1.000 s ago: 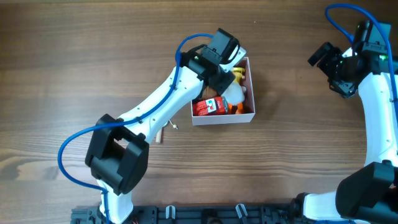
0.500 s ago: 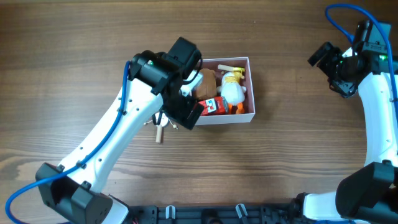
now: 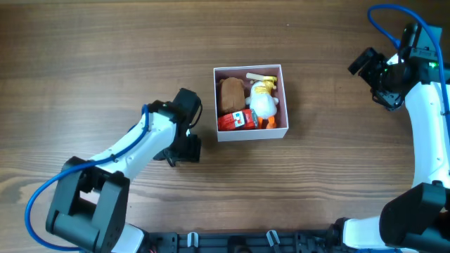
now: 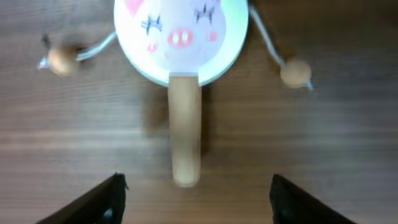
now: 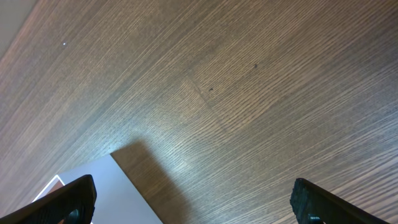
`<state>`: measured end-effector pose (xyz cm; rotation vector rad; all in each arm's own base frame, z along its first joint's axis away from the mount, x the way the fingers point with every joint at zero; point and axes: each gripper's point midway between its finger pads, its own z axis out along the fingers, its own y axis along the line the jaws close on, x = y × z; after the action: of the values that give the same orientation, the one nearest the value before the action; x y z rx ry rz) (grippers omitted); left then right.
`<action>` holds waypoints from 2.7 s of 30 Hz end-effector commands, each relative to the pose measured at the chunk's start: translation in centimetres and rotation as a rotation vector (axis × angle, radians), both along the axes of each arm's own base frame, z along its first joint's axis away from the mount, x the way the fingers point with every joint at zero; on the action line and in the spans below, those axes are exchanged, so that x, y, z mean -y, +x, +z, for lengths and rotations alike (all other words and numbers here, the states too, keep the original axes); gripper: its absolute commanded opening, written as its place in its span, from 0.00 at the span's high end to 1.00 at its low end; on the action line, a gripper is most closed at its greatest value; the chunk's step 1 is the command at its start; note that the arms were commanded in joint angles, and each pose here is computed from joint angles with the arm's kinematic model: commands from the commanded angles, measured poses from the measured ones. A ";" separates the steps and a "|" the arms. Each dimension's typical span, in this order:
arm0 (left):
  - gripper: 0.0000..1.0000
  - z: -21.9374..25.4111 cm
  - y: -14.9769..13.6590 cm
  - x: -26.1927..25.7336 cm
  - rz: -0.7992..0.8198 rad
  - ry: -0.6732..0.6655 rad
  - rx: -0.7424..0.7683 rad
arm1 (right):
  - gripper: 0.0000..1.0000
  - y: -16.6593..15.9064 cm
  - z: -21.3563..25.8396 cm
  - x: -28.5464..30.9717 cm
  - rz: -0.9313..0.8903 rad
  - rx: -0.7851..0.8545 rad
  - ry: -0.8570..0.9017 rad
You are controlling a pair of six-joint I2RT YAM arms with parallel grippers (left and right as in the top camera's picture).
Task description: Pack container
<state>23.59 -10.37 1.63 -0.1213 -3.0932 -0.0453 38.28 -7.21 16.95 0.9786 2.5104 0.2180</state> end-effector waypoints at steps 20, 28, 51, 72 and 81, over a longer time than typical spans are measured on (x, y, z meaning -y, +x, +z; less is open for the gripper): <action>0.95 0.3 1.2 -0.7 0.003 -0.029 0.083 | 0.00 0.0 -0.6 -0.2 -0.008 -0.013 0.020; 0.96 15.6 8.8 4.8 -0.070 -0.226 0.362 | 0.00 0.0 -0.6 -0.2 -0.008 -0.013 0.020; 0.00 8.3 14.5 20.3 -0.997 -0.203 0.575 | 0.00 0.0 -0.6 -0.2 -0.007 -0.013 0.020; 0.00 25.2 4.1 -3.3 0.139 0.054 0.630 | 0.00 0.0 -0.6 -0.2 -0.008 -0.013 0.020; 0.00 24.1 5.1 -11.9 0.439 0.141 0.567 | 0.00 0.0 -0.6 -0.2 -0.008 -0.013 0.020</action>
<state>28.24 -0.61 26.44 0.4938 -3.6262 -0.3102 38.28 -7.21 16.91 0.9789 2.5110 0.2179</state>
